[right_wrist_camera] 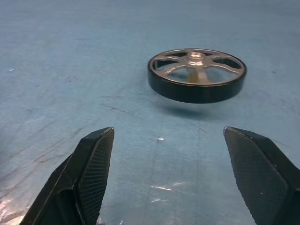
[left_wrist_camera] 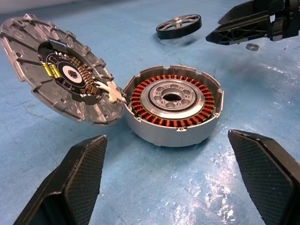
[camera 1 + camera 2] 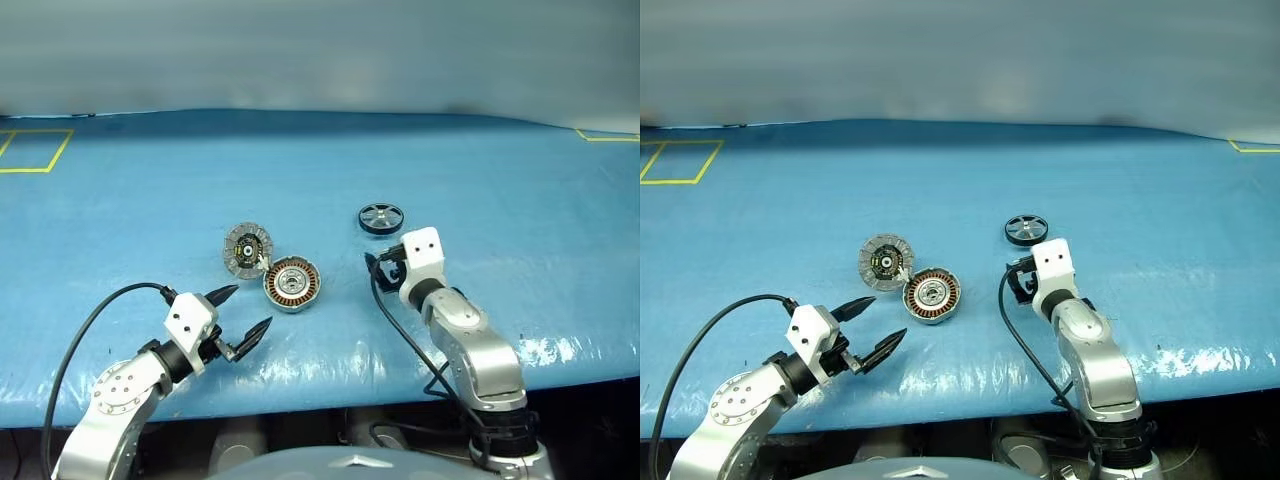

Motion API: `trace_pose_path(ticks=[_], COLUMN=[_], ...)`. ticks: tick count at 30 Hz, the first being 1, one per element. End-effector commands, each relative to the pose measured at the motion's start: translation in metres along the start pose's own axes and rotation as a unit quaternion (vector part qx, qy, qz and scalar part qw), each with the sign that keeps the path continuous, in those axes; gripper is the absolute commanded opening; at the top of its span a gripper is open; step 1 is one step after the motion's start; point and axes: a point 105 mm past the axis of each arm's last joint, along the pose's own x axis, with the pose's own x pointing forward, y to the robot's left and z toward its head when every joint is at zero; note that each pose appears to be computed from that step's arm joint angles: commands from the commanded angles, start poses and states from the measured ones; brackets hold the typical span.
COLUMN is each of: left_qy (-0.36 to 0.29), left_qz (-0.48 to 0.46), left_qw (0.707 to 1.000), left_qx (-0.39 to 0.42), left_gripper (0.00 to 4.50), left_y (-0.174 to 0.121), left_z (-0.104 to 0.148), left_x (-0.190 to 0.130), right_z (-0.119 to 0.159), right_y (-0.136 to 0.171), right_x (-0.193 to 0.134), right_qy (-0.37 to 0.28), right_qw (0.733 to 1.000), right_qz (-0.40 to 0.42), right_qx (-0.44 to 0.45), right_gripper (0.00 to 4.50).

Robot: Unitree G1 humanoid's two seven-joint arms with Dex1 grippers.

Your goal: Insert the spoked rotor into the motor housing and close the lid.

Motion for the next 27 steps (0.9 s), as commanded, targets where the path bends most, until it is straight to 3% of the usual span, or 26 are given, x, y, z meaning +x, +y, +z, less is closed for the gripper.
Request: trace_pose_path(ticks=[1, 9, 22, 25, 27], left_qy=[-0.01, -0.003, -0.001, -0.001, -0.001], left_qz=[0.0, 0.004, 0.0, 0.001, 0.001], left_qw=[1.0, 1.0, 1.0, 1.0, 1.0], left_qx=[0.006, 0.014, 0.014, 0.015, 0.016], left_gripper=[4.5, 4.5, 4.5, 4.5, 4.5], left_y=[0.0, -0.002, -0.001, 0.0, 0.001], left_z=[0.006, 0.003, 0.003, 0.003, 0.003], left_x=[0.0, -0.001, 0.0, 0.0, 0.0], right_z=[0.002, -0.021, -0.063, -0.068, -0.069], right_y=[-0.018, -0.047, -0.034, -0.033, -0.032], right_x=[-0.003, -0.013, -0.02, -0.02, -0.02], right_qy=[-0.035, -0.031, 0.038, 0.049, 0.053], right_qw=[0.998, 0.984, 0.981, 0.98, 0.981], right_qz=[-0.057, -0.144, -0.128, -0.132, -0.132], right_qx=[0.019, 0.099, 0.141, 0.141, 0.133], right_gripper=[3.93, 3.93, 3.93, 3.3, 2.63])
